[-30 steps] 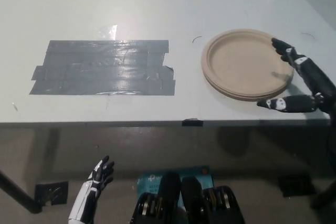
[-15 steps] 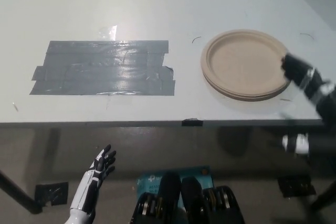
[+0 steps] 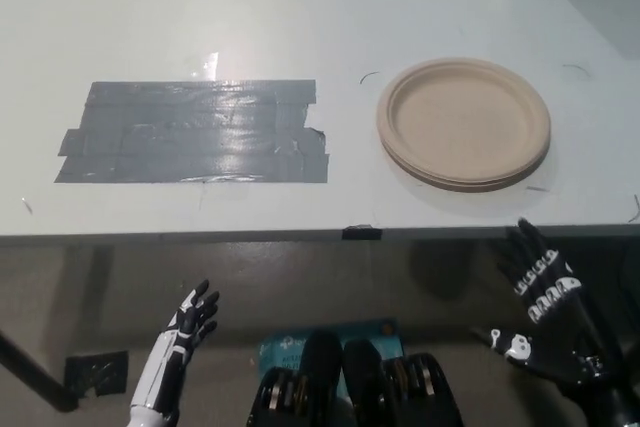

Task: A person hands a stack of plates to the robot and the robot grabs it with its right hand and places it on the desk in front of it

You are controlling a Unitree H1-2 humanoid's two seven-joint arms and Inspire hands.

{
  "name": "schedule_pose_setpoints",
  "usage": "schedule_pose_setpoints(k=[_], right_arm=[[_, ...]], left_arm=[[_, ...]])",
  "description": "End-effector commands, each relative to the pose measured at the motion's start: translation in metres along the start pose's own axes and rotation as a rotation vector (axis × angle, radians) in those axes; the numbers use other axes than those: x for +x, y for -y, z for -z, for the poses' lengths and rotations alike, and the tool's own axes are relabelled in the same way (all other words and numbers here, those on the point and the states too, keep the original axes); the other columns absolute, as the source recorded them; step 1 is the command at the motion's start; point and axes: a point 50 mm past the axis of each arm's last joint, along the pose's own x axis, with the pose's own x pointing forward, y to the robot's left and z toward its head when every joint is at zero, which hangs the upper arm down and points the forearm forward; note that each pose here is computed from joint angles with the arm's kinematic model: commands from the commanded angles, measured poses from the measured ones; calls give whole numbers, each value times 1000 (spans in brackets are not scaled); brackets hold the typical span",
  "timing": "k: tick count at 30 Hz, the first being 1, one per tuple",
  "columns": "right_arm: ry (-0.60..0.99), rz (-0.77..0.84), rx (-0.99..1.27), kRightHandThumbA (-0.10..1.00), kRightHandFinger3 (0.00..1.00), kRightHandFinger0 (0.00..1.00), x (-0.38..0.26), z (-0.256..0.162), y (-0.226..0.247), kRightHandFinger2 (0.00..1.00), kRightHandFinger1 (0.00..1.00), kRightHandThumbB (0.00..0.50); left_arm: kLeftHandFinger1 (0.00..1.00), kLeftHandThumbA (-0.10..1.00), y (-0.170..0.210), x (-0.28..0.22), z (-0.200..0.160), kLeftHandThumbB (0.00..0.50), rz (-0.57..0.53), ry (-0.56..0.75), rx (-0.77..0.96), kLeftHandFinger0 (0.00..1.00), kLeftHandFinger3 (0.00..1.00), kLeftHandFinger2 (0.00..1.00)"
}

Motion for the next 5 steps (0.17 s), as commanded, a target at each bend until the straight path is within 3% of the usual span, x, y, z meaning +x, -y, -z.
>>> schedule_pose_setpoints(k=[1, 5], right_arm=[[41, -10, -3, 1000, 1000, 1000, 9, -1, 3, 1000, 1000, 221], [27, -15, 1, 1000, 1000, 1000, 9, 3, 1, 1000, 1000, 217]], left_arm=[[1000, 1000, -4, -1, -10, 224, -12, 60, 20, 1000, 1000, 1000], [1000, 1000, -4, -3, -9, 220, -15, 57, 25, 1000, 1000, 1000]])
